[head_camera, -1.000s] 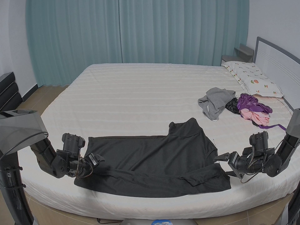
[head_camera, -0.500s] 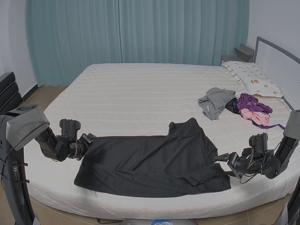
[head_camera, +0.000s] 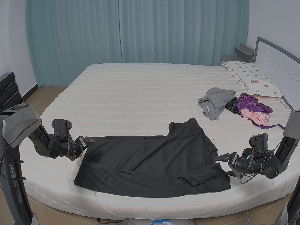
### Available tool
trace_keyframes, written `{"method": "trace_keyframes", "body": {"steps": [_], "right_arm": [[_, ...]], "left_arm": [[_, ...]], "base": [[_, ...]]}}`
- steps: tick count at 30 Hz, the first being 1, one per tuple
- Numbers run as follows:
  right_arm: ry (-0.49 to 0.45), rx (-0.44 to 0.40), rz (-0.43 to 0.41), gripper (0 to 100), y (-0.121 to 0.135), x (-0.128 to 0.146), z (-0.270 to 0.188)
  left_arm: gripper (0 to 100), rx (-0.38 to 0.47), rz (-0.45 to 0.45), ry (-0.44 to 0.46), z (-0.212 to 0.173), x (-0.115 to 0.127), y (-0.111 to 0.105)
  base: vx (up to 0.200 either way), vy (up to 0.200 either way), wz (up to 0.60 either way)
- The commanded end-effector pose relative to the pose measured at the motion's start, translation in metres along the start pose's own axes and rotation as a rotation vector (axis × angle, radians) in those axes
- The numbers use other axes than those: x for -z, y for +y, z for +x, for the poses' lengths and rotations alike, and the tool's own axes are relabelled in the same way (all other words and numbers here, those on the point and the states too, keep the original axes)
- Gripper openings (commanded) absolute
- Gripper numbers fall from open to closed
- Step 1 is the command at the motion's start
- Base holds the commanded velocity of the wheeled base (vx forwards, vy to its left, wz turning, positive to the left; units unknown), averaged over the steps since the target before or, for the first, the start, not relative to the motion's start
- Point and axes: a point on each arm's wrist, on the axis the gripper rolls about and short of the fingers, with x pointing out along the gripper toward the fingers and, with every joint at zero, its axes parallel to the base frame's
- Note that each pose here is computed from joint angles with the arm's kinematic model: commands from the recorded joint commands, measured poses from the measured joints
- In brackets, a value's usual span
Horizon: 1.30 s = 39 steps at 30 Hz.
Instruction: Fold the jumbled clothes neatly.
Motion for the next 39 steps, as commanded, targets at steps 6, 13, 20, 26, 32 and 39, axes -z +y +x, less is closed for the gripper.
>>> {"method": "trace_keyframes", "body": {"steps": [6,13,20,26,32,39], "right_arm": [[0.014,0.006,-0.019,100,-0.001,0.004,0.0],[0.016,0.008,-0.018,100,-0.001,0.005,0.0],[0.019,0.013,-0.016,100,-0.002,0.006,-0.001],[0.019,0.012,-0.019,100,-0.002,0.006,-0.001],[0.025,0.012,-0.024,100,-0.001,0.008,-0.001],[0.025,0.01,-0.028,100,-0.001,0.008,-0.001]], "left_arm": [[100,-0.057,0.209,0.122,-0.002,0.012,0.009],[0,-0.066,0.228,0.151,-0.005,0.018,0.007],[0,-0.081,0.242,0.165,-0.005,0.024,0.006],[0,-0.129,0.243,0.17,-0.014,0.021,0.002],[0,-0.137,0.233,0.141,-0.023,0.013,0.002],[0,-0.139,0.221,0.13,-0.025,0.008,0.004]], "base": [[0.0,0.0,0.0],[0.0,0.0,0.0],[0.0,0.0,0.0],[0.0,0.0,0.0],[0.0,0.0,0.0],[0.0,0.0,0.0]]}}
